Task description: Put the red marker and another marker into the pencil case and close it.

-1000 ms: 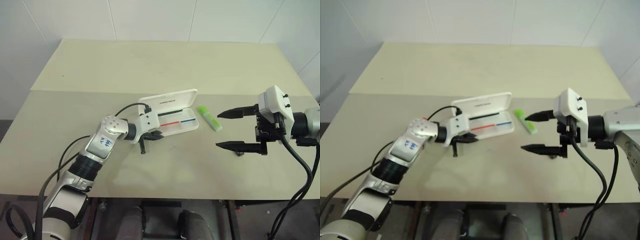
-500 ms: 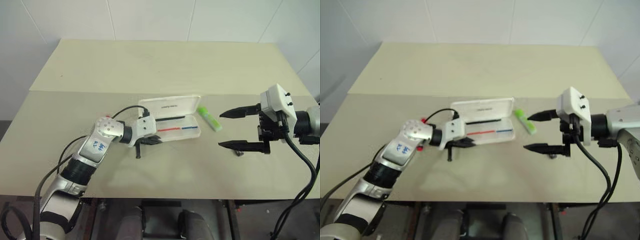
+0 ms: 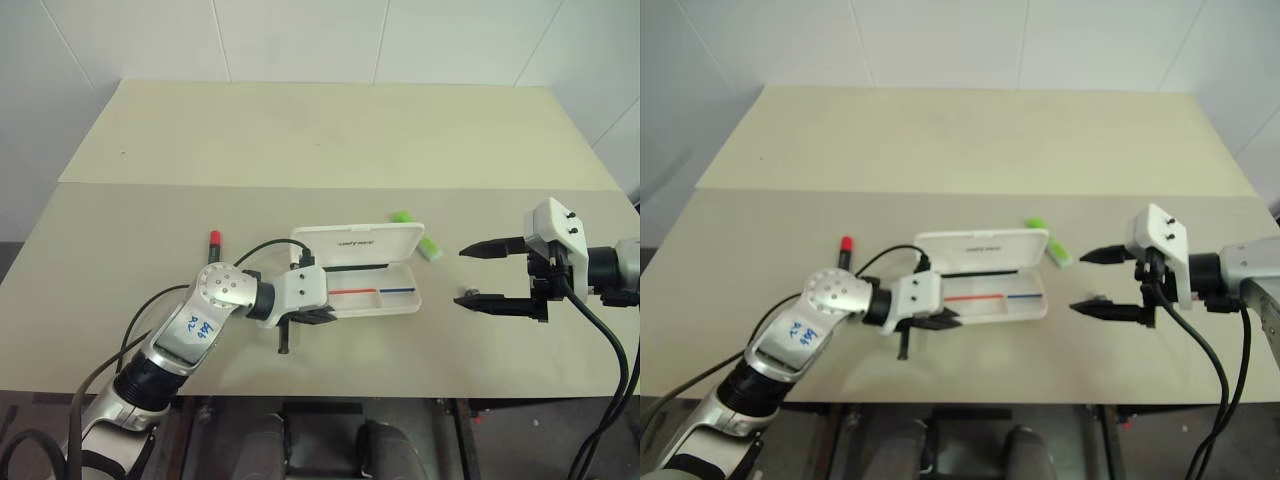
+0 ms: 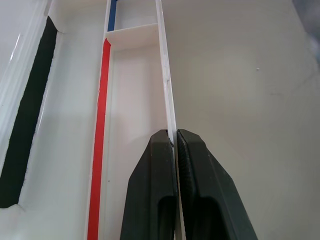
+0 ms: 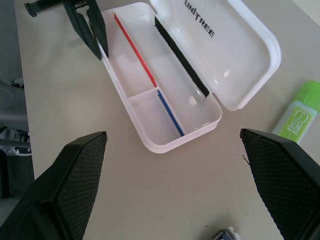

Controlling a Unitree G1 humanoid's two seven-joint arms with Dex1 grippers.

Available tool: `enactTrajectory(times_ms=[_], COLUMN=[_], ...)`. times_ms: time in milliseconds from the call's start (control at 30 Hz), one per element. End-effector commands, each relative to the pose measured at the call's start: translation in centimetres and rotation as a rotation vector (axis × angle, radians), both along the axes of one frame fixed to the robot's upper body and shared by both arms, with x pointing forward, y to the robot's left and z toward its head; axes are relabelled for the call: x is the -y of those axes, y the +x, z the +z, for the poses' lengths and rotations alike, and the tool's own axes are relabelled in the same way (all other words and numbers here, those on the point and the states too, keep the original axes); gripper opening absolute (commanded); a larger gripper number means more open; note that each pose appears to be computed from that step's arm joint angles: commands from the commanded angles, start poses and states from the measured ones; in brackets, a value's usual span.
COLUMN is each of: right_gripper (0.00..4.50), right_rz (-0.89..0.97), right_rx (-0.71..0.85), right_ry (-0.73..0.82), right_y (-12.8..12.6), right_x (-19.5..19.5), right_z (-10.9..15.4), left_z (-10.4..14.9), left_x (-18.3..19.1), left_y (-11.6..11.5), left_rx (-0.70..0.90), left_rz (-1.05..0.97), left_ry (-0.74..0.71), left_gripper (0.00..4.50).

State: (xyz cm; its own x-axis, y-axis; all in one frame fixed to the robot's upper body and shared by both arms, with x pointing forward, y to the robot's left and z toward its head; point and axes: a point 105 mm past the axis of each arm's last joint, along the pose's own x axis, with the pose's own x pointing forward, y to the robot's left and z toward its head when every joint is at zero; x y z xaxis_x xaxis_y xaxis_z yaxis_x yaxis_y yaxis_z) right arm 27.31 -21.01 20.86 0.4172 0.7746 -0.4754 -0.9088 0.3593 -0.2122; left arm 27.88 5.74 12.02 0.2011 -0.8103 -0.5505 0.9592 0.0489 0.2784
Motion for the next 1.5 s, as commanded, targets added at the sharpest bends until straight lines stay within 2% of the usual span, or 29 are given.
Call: enactTrajectory(times_ms=[33, 167, 200, 500, 600, 867, 1033, 1200, 1300, 1367, 1500], right_gripper=[4.5, 4.5, 4.5, 4.5, 4.5, 4.5, 4.5, 4.5, 4.5, 4.5, 4.5], right_rz=[-0.005, -0.001, -0.001, 0.014, 0.014, 0.031, 0.056, 0.075, 0.081, 0.094, 0.105], right_rx=[0.049, 0.05, 0.05, 0.047, 0.043, 0.044, 0.045, 0.045, 0.045, 0.041, 0.041], right_ry=[-0.011, -0.013, -0.014, -0.025, -0.032, -0.035, -0.036, -0.042, -0.046, -0.052, -0.051], right_y=[0.2, 0.4, 0.4, 1.0, 1.5, 2.7, 3.3, 4.0, 4.5, 4.8, 5.6], right_x=[0.4, 0.3, 0.3, 0.3, 0.4, 0.4, 0.0, -0.1, 0.1, 0.1, 0.0], right_z=[1.1, 1.2, 1.2, 1.3, 1.3, 1.2, 1.2, 1.2, 1.3, 1.2, 1.2], left_z=[-0.4, -0.9, -0.9, -0.5, -0.1, 2.4, 3.0, 4.5, 7.3, 9.6, 10.8], left_x=[0.3, 0.2, 0.2, 0.5, 0.6, 0.4, -0.8, -2.1, -3.6, -5.9, -10.4], left_y=[-0.9, -0.7, -0.7, -1.4, -1.9, -2.4, -2.3, -3.4, -4.7, -6.8, -9.7], left_rx=[0.004, 0.0, -0.002, -0.042, -0.059, -0.035, -0.003, 0.023, 0.007, 0.003, -0.013], left_rz=[-0.019, 0.016, 0.018, 0.017, 0.015, 0.054, 0.093, 0.111, 0.152, 0.168, 0.281], left_ry=[0.023, 0.033, 0.031, -0.003, -0.029, -0.138, -0.135, -0.155, -0.27, -0.335, -0.342], left_gripper=[0.02, 0.02, 0.58, 3.35, 4.41, 4.46, 4.46, 4.46, 4.46, 4.46, 4.46])
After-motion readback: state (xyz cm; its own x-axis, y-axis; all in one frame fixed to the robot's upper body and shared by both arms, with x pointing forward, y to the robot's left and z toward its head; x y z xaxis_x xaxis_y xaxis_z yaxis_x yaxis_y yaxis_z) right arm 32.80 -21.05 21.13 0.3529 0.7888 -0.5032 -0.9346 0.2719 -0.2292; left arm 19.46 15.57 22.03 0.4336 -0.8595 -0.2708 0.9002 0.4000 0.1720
